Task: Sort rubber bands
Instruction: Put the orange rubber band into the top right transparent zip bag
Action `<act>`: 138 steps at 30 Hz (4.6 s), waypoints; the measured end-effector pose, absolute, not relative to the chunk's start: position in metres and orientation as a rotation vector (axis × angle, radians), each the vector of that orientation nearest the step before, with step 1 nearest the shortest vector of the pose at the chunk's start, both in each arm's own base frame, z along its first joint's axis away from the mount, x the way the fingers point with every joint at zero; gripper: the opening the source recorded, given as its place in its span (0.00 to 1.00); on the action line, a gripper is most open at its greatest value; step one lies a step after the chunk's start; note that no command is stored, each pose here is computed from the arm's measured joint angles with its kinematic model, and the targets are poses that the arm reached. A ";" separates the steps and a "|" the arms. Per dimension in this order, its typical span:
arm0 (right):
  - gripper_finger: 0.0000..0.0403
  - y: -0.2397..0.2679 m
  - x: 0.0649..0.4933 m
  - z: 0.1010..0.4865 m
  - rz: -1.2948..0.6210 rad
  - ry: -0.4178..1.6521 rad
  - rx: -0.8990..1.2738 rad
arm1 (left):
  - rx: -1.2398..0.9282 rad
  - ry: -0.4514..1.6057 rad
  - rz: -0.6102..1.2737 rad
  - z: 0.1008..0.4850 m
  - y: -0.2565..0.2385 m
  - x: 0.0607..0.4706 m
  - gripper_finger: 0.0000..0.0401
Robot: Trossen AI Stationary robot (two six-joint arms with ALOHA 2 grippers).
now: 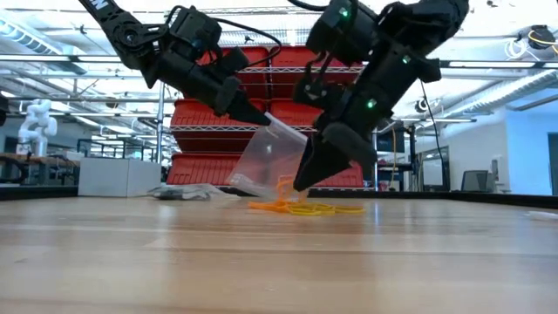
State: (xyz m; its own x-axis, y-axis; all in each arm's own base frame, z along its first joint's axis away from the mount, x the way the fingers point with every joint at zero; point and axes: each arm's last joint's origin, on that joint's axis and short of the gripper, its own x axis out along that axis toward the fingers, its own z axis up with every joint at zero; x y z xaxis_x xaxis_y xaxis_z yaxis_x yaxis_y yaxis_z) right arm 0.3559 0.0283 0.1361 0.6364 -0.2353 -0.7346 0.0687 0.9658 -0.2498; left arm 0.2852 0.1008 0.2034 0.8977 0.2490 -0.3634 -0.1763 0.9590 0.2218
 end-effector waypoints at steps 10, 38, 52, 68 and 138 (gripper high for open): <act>0.00 0.040 0.363 0.202 -0.195 0.810 -0.259 | 0.181 0.419 0.217 0.202 0.101 0.285 0.00; 0.00 -0.006 0.337 0.264 -0.533 0.787 -0.339 | 0.195 0.401 0.150 0.204 0.089 0.288 0.00; 0.00 -0.011 0.336 0.263 -0.544 0.801 -0.319 | 0.213 0.344 0.112 0.218 0.074 0.286 0.00; 0.02 -0.014 0.341 0.251 -0.469 0.840 -0.254 | 0.217 0.323 0.104 0.223 0.071 0.286 0.00; 0.54 0.031 0.350 0.160 -0.311 0.639 0.204 | 0.185 -0.149 0.008 0.220 0.085 0.196 0.00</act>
